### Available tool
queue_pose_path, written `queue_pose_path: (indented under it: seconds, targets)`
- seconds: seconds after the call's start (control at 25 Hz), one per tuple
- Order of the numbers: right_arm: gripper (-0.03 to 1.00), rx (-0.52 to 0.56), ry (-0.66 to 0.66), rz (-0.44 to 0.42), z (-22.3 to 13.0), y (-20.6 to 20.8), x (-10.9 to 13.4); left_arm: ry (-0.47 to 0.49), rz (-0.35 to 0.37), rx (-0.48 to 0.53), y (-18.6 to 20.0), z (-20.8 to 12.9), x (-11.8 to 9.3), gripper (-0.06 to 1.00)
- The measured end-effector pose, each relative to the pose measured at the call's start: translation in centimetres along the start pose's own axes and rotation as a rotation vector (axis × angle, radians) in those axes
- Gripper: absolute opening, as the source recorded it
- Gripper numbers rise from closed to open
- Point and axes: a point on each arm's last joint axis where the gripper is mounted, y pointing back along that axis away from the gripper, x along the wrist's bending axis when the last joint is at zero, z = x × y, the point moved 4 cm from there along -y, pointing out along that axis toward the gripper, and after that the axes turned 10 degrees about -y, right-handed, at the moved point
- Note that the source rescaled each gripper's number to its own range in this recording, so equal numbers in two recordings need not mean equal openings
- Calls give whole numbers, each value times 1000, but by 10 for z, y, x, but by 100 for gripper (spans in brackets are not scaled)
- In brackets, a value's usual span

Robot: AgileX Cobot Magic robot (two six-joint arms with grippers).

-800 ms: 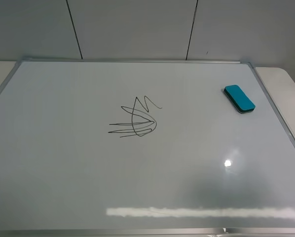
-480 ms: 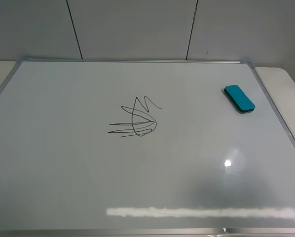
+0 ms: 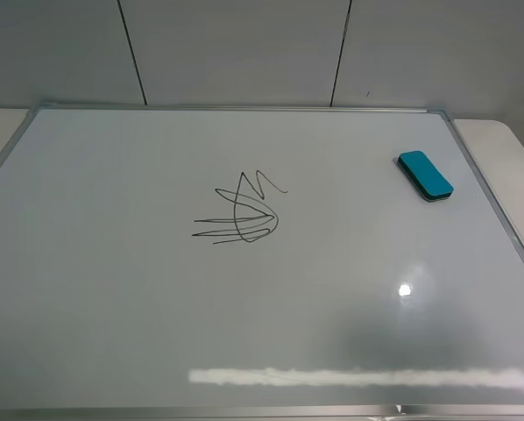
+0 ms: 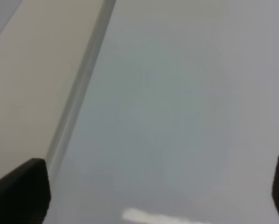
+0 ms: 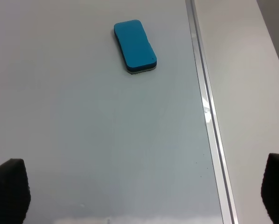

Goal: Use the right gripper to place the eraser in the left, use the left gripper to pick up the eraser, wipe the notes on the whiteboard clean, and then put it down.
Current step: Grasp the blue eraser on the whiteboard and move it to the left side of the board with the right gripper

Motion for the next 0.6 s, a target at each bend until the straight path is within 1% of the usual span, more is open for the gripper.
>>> queue_pose_path:
  seconds: [0.4, 0.48, 0.6]
  targets:
    - [99, 7, 8, -3, 0, -1, 0, 0, 0, 0, 0, 0, 0, 92]
    - [94, 50, 10, -13, 2, -7, 0, 0, 0, 0, 0, 0, 0, 92]
    - [82, 176, 8, -31, 6, -24, 1, 0, 0, 0, 0, 0, 0, 92]
